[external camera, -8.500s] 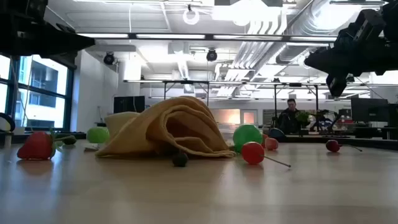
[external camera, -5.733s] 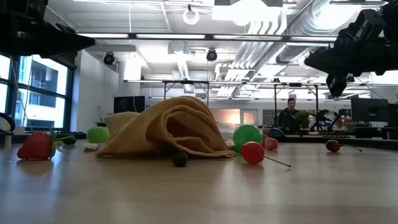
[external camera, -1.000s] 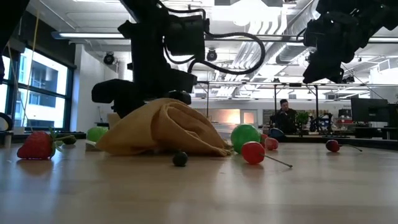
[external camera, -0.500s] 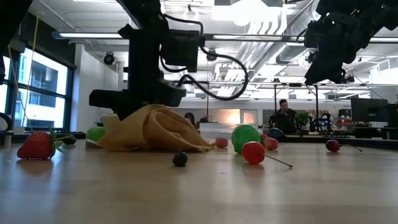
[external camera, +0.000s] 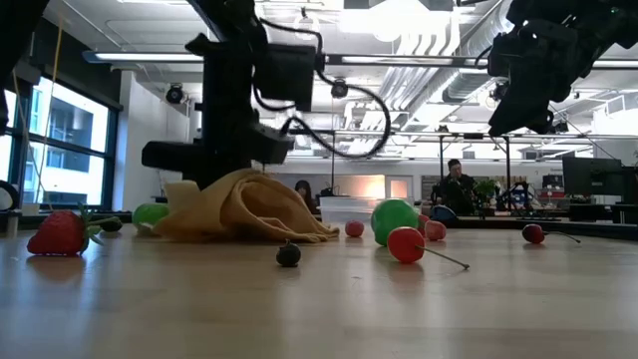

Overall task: Pick and placing Produce into tupperware
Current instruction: Move the yellow towel to the top left of the table

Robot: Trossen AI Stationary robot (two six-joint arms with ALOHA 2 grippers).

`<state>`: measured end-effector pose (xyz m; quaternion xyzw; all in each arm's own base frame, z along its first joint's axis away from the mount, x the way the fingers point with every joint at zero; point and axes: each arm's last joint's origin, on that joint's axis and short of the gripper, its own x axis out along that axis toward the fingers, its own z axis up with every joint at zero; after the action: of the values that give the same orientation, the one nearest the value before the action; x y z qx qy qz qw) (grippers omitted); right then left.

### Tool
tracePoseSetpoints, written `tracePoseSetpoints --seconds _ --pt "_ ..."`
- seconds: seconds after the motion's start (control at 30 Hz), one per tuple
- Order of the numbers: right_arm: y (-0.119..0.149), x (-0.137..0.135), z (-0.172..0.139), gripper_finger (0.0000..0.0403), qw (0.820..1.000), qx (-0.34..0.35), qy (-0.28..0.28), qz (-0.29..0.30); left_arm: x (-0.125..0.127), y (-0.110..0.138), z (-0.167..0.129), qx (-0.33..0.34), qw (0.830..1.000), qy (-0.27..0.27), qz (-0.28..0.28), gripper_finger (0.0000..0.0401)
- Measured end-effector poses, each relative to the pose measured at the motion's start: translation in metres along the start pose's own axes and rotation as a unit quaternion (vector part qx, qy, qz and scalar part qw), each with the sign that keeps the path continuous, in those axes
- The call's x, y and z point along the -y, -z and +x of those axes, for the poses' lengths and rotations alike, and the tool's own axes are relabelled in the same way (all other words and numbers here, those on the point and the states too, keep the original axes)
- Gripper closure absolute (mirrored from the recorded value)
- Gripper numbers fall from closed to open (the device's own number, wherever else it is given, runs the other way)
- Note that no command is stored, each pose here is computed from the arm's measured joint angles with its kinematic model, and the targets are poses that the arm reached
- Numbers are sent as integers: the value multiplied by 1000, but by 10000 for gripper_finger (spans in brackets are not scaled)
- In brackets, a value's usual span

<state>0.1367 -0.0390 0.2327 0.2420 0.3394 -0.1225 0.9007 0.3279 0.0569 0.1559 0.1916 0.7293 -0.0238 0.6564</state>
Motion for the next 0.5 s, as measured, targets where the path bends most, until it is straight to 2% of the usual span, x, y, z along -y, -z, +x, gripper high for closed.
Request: tracePoseSetpoints --seconds 0.23,0.5 --pt "0 0 0 311 1000 -2 1 -1 -4 13 -36 51 998 -23 -37 392" --pt "1 0 0 311 1000 -3 1 -1 -6 44 -87 102 987 -79 -97 396"
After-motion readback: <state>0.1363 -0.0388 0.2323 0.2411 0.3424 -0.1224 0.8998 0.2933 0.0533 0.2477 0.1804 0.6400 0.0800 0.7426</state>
